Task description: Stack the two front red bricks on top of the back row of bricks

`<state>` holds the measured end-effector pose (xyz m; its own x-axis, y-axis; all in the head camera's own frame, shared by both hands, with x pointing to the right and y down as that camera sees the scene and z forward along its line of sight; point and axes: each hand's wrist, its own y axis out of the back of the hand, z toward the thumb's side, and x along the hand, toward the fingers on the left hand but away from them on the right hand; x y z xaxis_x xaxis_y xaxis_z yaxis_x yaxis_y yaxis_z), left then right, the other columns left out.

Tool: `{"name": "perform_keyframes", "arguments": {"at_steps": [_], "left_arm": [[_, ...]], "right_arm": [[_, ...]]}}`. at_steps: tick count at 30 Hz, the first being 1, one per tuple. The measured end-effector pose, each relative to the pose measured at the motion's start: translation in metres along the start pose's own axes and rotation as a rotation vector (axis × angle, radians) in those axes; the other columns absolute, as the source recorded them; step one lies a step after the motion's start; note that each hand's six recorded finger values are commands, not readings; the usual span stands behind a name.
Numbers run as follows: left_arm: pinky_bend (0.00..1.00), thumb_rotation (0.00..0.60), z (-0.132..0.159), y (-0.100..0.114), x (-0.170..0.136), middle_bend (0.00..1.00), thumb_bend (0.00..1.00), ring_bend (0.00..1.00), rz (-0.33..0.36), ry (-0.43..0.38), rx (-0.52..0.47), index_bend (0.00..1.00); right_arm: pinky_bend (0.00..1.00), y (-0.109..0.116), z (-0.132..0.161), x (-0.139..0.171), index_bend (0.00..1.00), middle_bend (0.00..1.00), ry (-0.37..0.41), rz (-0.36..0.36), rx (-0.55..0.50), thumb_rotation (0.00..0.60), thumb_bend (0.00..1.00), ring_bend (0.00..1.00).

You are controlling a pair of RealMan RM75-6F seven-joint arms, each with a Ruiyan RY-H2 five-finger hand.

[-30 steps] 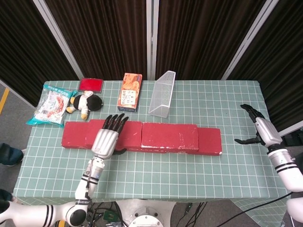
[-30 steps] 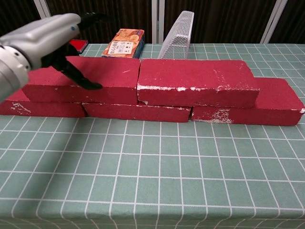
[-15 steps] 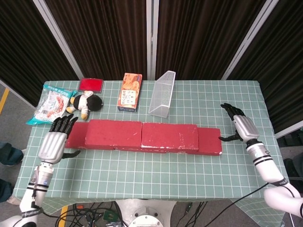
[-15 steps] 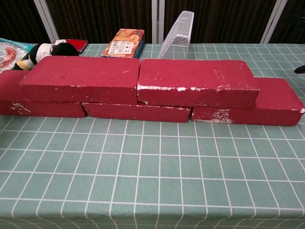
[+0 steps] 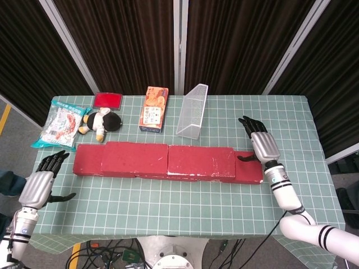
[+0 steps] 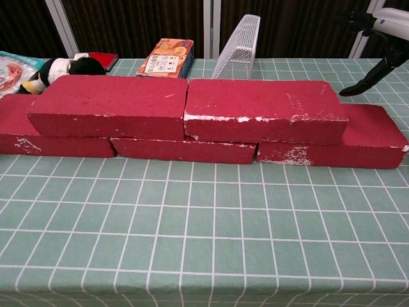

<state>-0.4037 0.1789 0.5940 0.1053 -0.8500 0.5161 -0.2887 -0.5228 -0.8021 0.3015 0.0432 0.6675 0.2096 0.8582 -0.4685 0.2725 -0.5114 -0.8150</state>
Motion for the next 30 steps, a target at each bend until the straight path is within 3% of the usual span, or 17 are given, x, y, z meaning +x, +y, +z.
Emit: {"name": "perform_keyframes", "arguments": {"at_steps": [30], "left_arm": [[0.00, 0.600, -0.016, -0.002, -0.004, 0.00, 0.01, 0.00, -0.017, 0.027, -0.024, 0.00]], "right_arm": [[0.00, -0.014, 0.012, -0.005, 0.00, 0.00, -0.011, 0.037, -0.010, 0.600, 0.02, 0.00]]}}
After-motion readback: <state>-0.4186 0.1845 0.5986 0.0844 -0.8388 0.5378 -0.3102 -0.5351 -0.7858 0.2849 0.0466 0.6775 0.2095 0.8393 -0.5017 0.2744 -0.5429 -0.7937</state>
